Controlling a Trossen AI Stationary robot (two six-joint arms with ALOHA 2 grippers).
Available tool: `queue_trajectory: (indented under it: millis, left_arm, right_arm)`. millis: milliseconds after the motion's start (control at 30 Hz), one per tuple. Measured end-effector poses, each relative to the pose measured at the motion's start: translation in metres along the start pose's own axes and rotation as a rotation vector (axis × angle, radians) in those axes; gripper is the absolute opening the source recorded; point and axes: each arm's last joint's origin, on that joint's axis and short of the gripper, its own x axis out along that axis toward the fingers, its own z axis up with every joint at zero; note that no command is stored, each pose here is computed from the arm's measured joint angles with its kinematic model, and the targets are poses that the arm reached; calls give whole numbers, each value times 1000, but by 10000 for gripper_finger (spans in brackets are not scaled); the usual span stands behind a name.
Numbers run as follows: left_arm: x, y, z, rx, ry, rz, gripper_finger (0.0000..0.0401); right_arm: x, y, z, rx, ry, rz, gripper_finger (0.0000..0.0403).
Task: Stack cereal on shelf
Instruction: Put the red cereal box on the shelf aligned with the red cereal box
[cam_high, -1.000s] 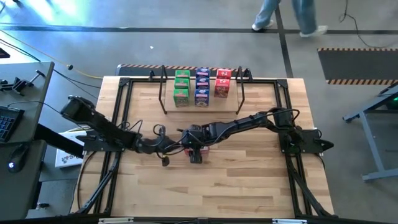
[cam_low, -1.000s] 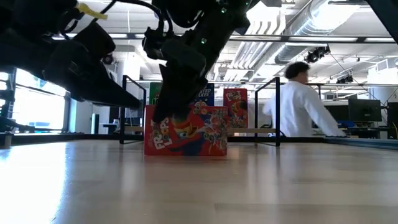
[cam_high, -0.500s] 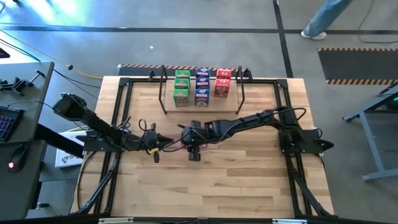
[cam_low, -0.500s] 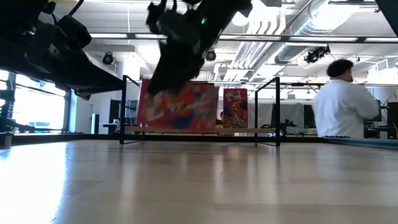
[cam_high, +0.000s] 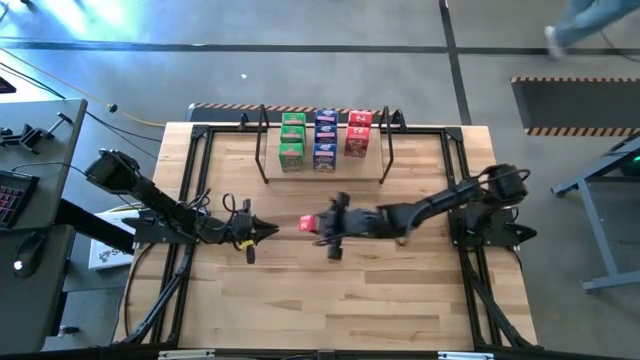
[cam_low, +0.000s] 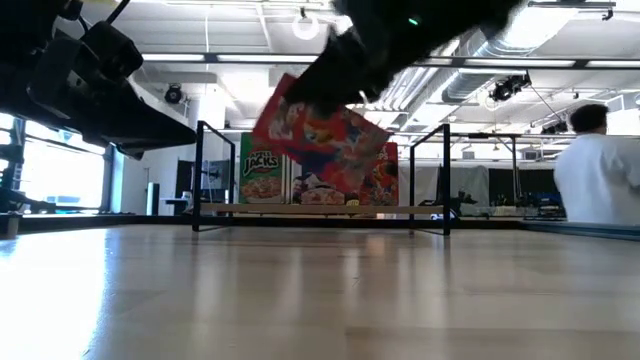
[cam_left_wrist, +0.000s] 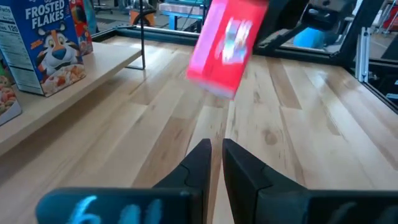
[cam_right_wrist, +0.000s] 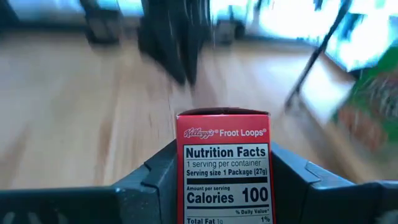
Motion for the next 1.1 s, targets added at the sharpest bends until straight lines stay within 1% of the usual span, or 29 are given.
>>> queue_trajectory:
  millis: [67, 167, 267, 367, 633, 767, 900, 1100]
  left_arm:
    - [0, 0, 0, -1, 0, 0, 30]
    - [0, 0, 1, -13, -5, 2, 30]
    - [0, -1, 3, -24, -21, 0, 30]
    - [0, -1, 4, -26, -34, -1, 30]
    - [1, -1, 5, -22, -41, 0, 30]
    - [1, -1, 5, -23, -41, 0, 30]
    - [1, -1, 5, -27, -39, -3, 30]
    - [1, -1, 5, -27, -37, -12, 30]
  right_arm:
    - [-8, -1, -20, 13, -194, 11, 163]
    - [-18, -5, -53, 18, -377, 10, 163]
    - [-23, -13, -81, 43, -448, -40, 163]
    - [-20, -17, -93, 65, -494, -60, 163]
    - [9, -16, -97, 55, -465, -70, 163]
    - [14, -14, -97, 56, -422, -83, 163]
    - [18, -14, -99, 82, -366, -94, 163]
    - [18, -11, -100, 85, -340, -109, 163]
